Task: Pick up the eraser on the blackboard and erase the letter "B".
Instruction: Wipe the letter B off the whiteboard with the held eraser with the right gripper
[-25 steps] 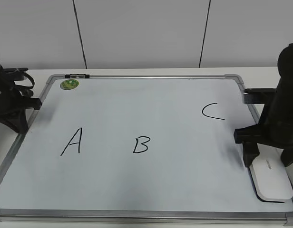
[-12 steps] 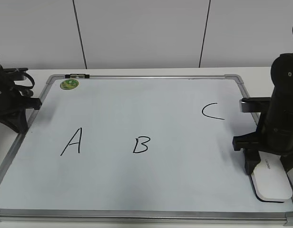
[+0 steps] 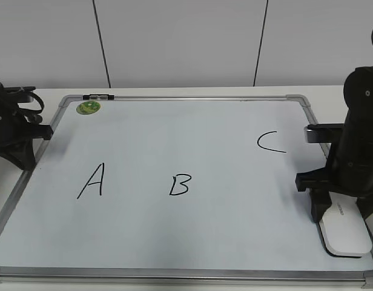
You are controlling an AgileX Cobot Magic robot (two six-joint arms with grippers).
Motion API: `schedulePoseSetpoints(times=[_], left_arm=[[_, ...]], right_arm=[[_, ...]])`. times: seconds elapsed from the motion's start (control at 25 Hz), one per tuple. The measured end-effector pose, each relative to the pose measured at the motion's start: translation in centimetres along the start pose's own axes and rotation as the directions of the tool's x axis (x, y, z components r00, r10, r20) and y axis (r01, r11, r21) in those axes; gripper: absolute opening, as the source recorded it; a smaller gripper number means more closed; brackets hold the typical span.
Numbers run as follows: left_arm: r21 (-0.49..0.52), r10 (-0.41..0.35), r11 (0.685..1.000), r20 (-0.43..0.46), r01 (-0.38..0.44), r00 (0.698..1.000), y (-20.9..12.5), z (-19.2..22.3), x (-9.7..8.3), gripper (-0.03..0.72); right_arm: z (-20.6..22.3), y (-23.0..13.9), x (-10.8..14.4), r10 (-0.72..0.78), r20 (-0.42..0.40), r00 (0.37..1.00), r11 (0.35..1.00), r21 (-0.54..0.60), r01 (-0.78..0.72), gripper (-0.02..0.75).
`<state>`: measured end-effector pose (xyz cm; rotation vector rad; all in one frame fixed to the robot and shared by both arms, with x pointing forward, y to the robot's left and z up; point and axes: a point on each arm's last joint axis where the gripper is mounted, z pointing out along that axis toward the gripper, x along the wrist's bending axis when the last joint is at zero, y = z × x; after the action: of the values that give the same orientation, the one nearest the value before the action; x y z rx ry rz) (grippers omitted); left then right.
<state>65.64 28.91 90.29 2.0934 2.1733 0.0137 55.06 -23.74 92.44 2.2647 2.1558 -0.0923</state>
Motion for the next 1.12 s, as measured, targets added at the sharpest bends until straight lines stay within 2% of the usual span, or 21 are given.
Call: schedulePoseSetpoints(times=[0.32, 0.44, 0.6, 0.76, 0.88, 1.12], left_arm=[[0.002, -0.001, 1.000, 0.002, 0.001, 1.000, 0.0, 0.0, 0.0, 0.043], [0.002, -0.001, 1.000, 0.002, 0.001, 1.000, 0.0, 0.0, 0.0, 0.045], [0.002, -0.002, 1.000, 0.003, 0.002, 1.000, 0.0, 0.0, 0.0, 0.047], [0.004, -0.004, 1.000, 0.005, 0.004, 1.000, 0.0, 0.0, 0.0, 0.050], [0.006, -0.004, 1.000, 0.005, 0.004, 1.000, -0.1, 0.0, 0.0, 0.052], [0.007, -0.004, 1.000, 0.005, 0.004, 1.000, -0.1, 0.0, 0.0, 0.052]], right_arm=[[-5.0, 4.2, 2.0, -0.087, -0.083, 0.993, 0.996, -0.025, 0.085, 0.518], [-5.3, 6.3, 4.1, -0.144, -0.065, 0.987, 0.989, -0.024, 0.143, 0.518], [-5.9, 8.7, 8.3, -0.236, -0.053, 0.970, 0.968, -0.107, 0.229, 0.518], [-5.4, 9.1, 12.9, -0.326, -0.053, 0.944, 0.939, -0.138, 0.316, 0.518], [-3.9, 8.6, 15.1, -0.364, -0.064, 0.929, 0.928, -0.112, 0.356, 0.518], [-2.1, 7.8, 17.5, -0.389, -0.104, 0.915, 0.921, -0.066, 0.384, 0.518]])
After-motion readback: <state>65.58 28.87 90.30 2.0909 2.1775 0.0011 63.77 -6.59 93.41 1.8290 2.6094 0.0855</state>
